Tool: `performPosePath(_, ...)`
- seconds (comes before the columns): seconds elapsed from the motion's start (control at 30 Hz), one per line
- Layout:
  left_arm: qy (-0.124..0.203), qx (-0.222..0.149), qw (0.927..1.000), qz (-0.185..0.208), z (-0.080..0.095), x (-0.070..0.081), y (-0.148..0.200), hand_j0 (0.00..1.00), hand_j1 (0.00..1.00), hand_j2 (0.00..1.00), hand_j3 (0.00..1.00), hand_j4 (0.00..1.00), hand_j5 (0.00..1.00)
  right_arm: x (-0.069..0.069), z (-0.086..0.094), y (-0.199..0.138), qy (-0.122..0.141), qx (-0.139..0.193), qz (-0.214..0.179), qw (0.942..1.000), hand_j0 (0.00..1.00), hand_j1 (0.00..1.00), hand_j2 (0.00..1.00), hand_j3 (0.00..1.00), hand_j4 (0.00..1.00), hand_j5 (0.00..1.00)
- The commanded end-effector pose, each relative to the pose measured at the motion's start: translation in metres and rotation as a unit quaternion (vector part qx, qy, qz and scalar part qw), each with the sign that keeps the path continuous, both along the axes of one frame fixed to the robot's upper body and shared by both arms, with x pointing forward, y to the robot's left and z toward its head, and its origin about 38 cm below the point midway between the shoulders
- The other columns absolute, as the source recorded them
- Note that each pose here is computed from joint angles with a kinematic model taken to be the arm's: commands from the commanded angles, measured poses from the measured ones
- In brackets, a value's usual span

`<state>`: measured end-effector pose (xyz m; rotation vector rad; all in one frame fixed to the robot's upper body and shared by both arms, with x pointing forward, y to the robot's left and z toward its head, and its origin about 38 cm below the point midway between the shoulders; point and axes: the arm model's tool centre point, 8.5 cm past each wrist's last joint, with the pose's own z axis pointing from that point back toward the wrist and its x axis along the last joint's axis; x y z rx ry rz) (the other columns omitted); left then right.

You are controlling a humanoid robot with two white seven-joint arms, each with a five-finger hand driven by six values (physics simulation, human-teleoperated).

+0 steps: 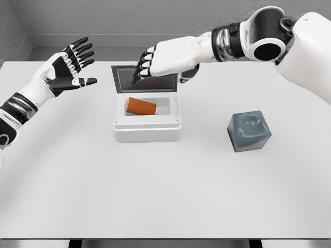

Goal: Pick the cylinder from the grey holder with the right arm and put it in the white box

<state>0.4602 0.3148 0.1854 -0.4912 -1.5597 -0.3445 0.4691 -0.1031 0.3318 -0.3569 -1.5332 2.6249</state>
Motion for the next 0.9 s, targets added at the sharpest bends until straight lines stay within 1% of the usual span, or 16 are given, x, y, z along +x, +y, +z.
performPosePath(0.0, -0.001, -0.003, 1.0000, -0.003, 0.000, 0.000, -0.003, 1.00, 1.00, 1.00, 1.00, 1.00, 1.00, -0.016, 0.038, -0.036, -0.031, 0.033, -0.007, 0.9989, 1.00, 1.00, 1.00, 1.00, 1.00, 1.00)
performPosePath(0.07, 0.001, -0.009, 0.9999, -0.006, -0.002, 0.000, -0.009, 1.00, 1.00, 1.00, 1.00, 1.00, 1.00, -0.037, 0.059, -0.084, -0.031, 0.075, -0.026, 0.9963, 1.00, 1.00, 1.00, 1.00, 1.00, 1.00)
performPosePath(0.13, 0.004, -0.010, 0.9999, -0.011, -0.005, 0.000, -0.014, 1.00, 1.00, 1.00, 1.00, 1.00, 1.00, -0.056, 0.070, -0.121, -0.031, 0.102, -0.045, 0.9932, 1.00, 1.00, 1.00, 1.00, 1.00, 1.00)
performPosePath(0.23, 0.005, -0.017, 0.9997, -0.019, -0.009, 0.000, -0.024, 1.00, 1.00, 1.00, 1.00, 1.00, 1.00, -0.074, 0.091, -0.186, -0.017, 0.175, -0.101, 0.9791, 1.00, 1.00, 1.00, 1.00, 1.00, 1.00)
performPosePath(0.3, 0.008, -0.017, 0.9995, -0.024, -0.012, 0.000, -0.029, 1.00, 1.00, 1.00, 1.00, 1.00, 1.00, -0.080, 0.085, -0.207, 0.010, 0.216, -0.117, 0.9693, 1.00, 1.00, 1.00, 1.00, 1.00, 1.00)
performPosePath(0.37, 0.007, -0.017, 0.9995, -0.026, -0.011, -0.001, -0.031, 1.00, 1.00, 1.00, 1.00, 1.00, 1.00, -0.084, 0.068, -0.218, 0.067, 0.274, -0.120, 0.9519, 1.00, 1.00, 1.00, 1.00, 1.00, 1.00)
performPosePath(0.4, 0.006, -0.017, 0.9995, -0.027, -0.010, -0.001, -0.031, 1.00, 1.00, 1.00, 1.00, 1.00, 1.00, -0.086, 0.053, -0.223, 0.111, 0.306, -0.121, 0.9376, 1.00, 1.00, 1.00, 1.00, 1.00, 1.00)
performPosePath(0.43, 0.004, -0.018, 0.9994, -0.029, -0.009, -0.001, -0.033, 1.00, 1.00, 1.00, 1.00, 1.00, 1.00, -0.085, 0.040, -0.234, 0.140, 0.337, -0.134, 0.9212, 1.00, 1.00, 1.00, 1.00, 1.00, 1.00)
performPosePath(0.5, -0.003, -0.010, 0.9993, -0.037, -0.007, -0.005, -0.038, 1.00, 1.00, 1.00, 1.00, 1.00, 1.00, -0.086, 0.021, -0.250, 0.161, 0.392, -0.150, 0.8931, 1.00, 1.00, 1.00, 1.00, 1.00, 1.00)
performPosePath(0.53, -0.005, -0.011, 0.9991, -0.040, -0.006, -0.006, -0.040, 1.00, 1.00, 1.00, 1.00, 1.00, 1.00, -0.089, 0.013, -0.258, 0.160, 0.420, -0.158, 0.8790, 1.00, 1.00, 1.00, 1.00, 1.00, 1.00)
performPosePath(0.57, -0.008, -0.007, 0.9990, -0.044, -0.005, -0.007, -0.042, 1.00, 1.00, 1.00, 1.00, 1.00, 1.00, -0.093, 0.008, -0.266, 0.156, 0.441, -0.164, 0.8687, 1.00, 1.00, 1.00, 1.00, 1.00, 1.00)
performPosePath(0.6, -0.012, -0.002, 0.9989, -0.045, -0.004, -0.008, -0.044, 1.00, 1.00, 1.00, 1.00, 1.00, 1.00, -0.097, 0.006, -0.274, 0.154, 0.449, -0.173, 0.8632, 1.00, 1.00, 1.00, 1.00, 1.00, 1.00)
performPosePath(0.67, -0.020, -0.002, 0.9984, -0.054, 0.001, -0.010, -0.049, 1.00, 1.00, 1.00, 1.00, 1.00, 1.00, -0.099, 0.001, -0.276, 0.157, 0.451, -0.178, 0.8606, 1.00, 1.00, 1.00, 1.00, 1.00, 1.00)
performPosePath(0.73, -0.025, 0.007, 0.9980, -0.057, 0.002, -0.012, -0.051, 1.00, 1.00, 1.00, 1.00, 1.00, 1.00, -0.100, -0.022, -0.273, 0.180, 0.461, -0.186, 0.8491, 1.00, 1.00, 1.00, 1.00, 1.00, 1.00)
performPosePath(0.83, -0.029, 0.011, 0.9976, -0.062, 0.002, -0.017, -0.051, 1.00, 1.00, 1.00, 1.00, 1.00, 1.00, -0.102, -0.055, -0.261, 0.211, 0.485, -0.187, 0.8277, 1.00, 1.00, 1.00, 1.00, 1.00, 1.00)
performPosePath(0.87, -0.030, 0.011, 0.9975, -0.064, 0.003, -0.018, -0.052, 1.00, 1.00, 1.00, 1.00, 1.00, 1.00, -0.103, -0.062, -0.260, 0.217, 0.488, -0.189, 0.8243, 1.00, 1.00, 1.00, 1.00, 1.00, 1.00)
